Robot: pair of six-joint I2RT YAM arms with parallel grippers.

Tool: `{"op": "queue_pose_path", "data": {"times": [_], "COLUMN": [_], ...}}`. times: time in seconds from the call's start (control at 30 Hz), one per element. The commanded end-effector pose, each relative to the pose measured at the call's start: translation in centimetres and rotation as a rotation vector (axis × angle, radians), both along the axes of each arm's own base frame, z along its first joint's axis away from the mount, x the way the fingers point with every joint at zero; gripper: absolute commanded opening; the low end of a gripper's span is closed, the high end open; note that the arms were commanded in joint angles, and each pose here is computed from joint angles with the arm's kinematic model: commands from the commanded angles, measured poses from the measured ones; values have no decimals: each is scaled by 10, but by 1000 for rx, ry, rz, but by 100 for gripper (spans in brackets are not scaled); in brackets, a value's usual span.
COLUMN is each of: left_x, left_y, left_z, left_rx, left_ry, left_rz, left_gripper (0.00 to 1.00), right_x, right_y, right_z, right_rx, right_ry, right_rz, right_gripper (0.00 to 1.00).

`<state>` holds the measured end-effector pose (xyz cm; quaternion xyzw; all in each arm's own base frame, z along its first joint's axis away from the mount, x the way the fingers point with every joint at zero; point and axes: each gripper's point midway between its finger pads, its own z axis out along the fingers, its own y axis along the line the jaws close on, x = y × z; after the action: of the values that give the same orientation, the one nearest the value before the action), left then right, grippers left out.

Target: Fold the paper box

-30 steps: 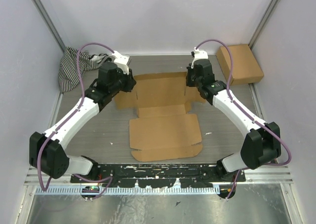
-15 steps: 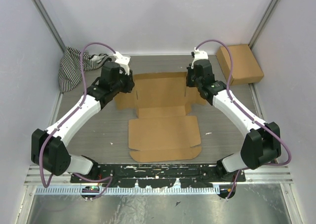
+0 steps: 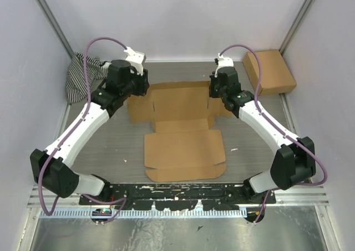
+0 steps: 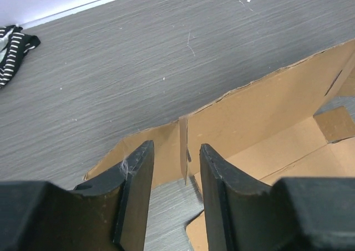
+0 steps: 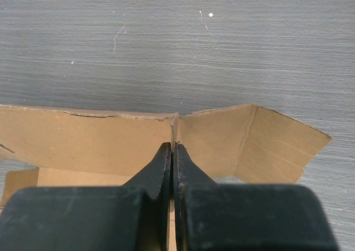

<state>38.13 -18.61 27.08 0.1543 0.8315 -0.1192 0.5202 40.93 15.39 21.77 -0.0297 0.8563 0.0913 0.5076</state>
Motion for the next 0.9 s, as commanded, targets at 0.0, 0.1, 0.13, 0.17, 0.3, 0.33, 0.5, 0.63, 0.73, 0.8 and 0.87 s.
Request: {"op": "queue_pose_path", "data": {"times": [0.0, 0.1, 0.13, 0.17, 0.3, 0.33, 0.5, 0.63, 0.73, 0.8, 0.87], "left_x": [2, 2, 2, 3, 5, 6, 12, 19, 24, 25, 26], "left_y": [-3, -6, -7, -7, -11, -11, -6, 2, 6, 10, 15], "left_z": [-5, -17, -20, -24, -31, -34, -48, -52, -50, -46, -42], "left_rx": [46, 61, 66, 70, 66, 68, 96, 101, 51, 6, -33], "left_ry": [32, 78, 90, 103, 127, 134, 161, 126, -1, -95, -179], "left_rz": [-28, -40, -43, -44, -49, -46, -4, 56, 84, 115, 142], "left_gripper": [43, 40, 39, 38, 33, 33, 10, 0, 0, 0, 0], "right_x": [2, 2, 2, 2, 2, 1, 0, -3, -6, -7, -7], "right_y": [5, 6, 5, 6, 6, 6, 8, 12, 12, 6, -4], "right_z": [34, 35, 34, 35, 35, 35, 37, 38, 48, 61, 76], "right_rx": [36, 38, 38, 38, 36, 36, 38, 40, 41, 45, 67], "right_ry": [-88, -87, -85, -87, -84, -83, -81, -62, -74, -105, -142], "right_rz": [12, 14, 14, 17, 18, 20, 34, 61, 74, 66, 65], "right_gripper": [4, 4, 4, 4, 4, 4, 5, 23, 49, 54, 56]}}
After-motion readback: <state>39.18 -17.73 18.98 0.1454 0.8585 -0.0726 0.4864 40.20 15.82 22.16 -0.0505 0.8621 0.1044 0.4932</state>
